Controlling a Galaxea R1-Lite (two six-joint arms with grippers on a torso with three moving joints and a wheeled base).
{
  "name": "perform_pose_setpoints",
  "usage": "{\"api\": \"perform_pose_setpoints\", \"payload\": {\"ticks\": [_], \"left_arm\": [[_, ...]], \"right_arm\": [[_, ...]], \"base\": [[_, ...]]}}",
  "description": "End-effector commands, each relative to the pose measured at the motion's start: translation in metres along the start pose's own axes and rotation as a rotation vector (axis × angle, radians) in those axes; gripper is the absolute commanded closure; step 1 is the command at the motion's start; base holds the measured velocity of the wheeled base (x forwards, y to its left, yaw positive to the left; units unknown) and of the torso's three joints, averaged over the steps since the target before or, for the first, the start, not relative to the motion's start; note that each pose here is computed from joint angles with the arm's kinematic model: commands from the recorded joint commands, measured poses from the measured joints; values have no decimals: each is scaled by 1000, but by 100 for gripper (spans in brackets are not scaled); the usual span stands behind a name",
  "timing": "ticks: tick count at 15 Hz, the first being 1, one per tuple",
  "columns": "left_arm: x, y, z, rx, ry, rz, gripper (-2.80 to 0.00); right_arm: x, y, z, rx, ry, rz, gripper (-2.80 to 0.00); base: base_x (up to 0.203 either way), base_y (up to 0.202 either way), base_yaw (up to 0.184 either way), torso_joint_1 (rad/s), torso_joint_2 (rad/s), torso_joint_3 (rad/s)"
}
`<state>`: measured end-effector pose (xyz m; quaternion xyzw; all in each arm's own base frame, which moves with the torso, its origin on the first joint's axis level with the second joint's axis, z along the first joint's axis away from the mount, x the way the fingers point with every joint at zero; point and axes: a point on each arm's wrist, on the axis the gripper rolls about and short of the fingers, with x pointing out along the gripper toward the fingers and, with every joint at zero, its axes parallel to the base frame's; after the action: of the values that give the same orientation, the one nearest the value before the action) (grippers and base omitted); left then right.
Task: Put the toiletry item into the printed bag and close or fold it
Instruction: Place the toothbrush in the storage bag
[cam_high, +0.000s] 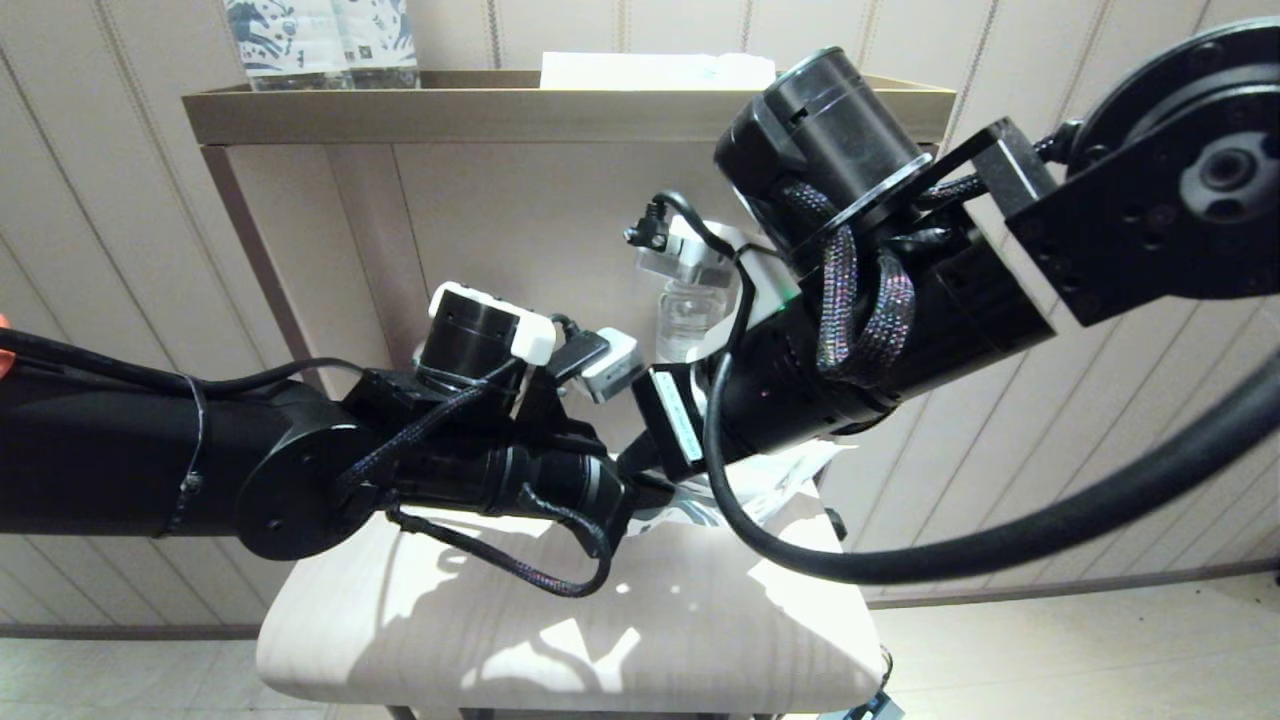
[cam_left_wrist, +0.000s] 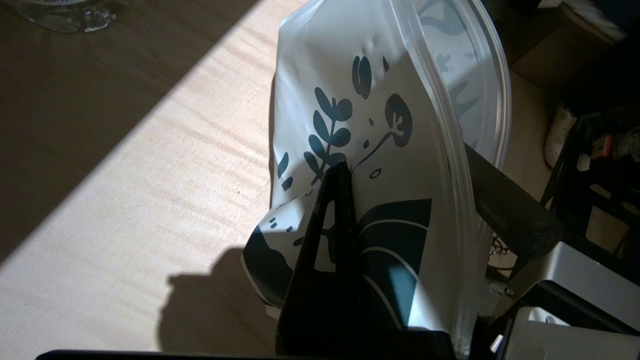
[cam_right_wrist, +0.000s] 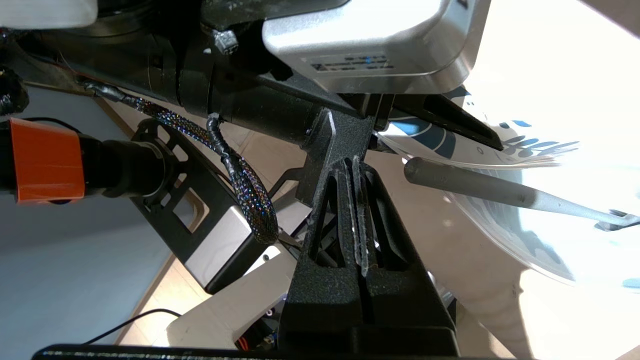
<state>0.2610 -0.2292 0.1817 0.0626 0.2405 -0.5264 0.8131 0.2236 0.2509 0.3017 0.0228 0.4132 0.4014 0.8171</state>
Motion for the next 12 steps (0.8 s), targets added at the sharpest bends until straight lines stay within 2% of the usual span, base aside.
{"api": "perform_pose_setpoints", "payload": {"ticks": [1, 12], "left_arm": [[0, -1, 0, 2, -3, -5, 0], [1, 0, 0, 1, -1, -5, 0]], "right_arm": [[5, -5, 0, 13, 15, -11, 0], [1, -17, 3, 36, 3, -39, 0]], "base": [[0, 0, 0, 0, 0, 0], [0, 0, 0, 0, 0, 0]]}}
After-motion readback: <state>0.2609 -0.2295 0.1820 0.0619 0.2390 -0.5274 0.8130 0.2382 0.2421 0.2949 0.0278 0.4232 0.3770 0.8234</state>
